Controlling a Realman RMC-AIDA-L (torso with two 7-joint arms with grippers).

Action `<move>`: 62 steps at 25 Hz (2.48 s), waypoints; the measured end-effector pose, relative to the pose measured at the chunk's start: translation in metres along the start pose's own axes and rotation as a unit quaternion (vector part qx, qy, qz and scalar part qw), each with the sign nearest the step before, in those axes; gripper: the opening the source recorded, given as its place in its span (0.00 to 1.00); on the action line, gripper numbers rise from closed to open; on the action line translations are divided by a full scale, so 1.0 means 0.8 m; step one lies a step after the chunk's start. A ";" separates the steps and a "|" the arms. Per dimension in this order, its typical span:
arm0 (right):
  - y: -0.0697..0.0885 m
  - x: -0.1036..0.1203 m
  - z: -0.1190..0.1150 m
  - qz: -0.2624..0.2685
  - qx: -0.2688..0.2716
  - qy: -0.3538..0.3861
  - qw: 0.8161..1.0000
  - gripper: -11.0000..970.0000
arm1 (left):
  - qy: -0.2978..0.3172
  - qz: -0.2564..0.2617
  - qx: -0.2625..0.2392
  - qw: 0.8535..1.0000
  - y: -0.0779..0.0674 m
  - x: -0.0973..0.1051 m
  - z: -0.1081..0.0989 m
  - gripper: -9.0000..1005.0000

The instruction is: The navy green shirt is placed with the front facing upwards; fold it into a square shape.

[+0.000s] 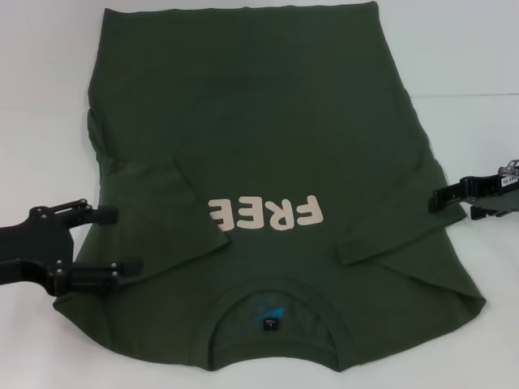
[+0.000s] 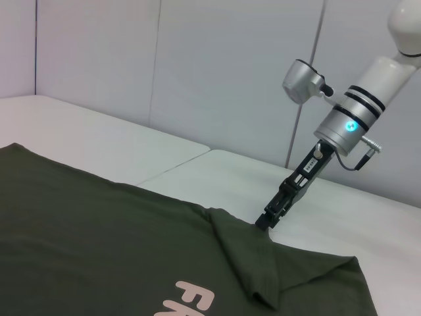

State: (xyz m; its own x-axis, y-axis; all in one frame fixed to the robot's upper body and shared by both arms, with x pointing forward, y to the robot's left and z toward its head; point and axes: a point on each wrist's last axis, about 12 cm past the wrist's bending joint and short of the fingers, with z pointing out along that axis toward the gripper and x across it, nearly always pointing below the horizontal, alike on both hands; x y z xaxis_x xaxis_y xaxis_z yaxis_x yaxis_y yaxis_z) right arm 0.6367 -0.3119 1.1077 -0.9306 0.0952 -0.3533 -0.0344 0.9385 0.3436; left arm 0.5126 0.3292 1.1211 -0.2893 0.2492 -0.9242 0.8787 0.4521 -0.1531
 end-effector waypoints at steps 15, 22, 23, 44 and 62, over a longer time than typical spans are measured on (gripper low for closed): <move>0.002 0.002 0.005 -0.007 0.001 -0.001 1.000 0.90 | 0.000 0.001 0.002 1.000 0.001 -0.002 0.002 0.93; 0.007 0.001 0.006 -0.010 -0.002 -0.002 1.000 0.90 | 0.000 0.001 0.002 1.000 0.001 -0.002 0.002 0.93; 0.007 0.001 0.006 -0.010 -0.003 -0.002 1.000 0.90 | 0.000 0.001 0.002 1.000 0.001 -0.002 0.002 0.93; 0.031 -0.008 0.013 -0.012 -0.027 -0.015 0.999 0.90 | 0.000 0.001 0.002 1.000 0.001 -0.002 0.001 0.93; 0.052 -0.020 0.003 -0.002 -0.132 -0.065 0.989 0.90 | -0.011 -0.015 0.000 1.000 -0.001 -0.001 0.001 0.93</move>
State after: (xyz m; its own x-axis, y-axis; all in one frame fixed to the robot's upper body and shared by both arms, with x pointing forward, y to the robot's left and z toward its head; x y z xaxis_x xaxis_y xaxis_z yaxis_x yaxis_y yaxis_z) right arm 0.6509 -0.2738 1.1250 -0.8763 0.1494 -0.4581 -0.1478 0.8216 0.5506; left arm 0.5124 0.3280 1.1221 -0.3071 0.2172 -0.9266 0.8700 0.4586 -0.1809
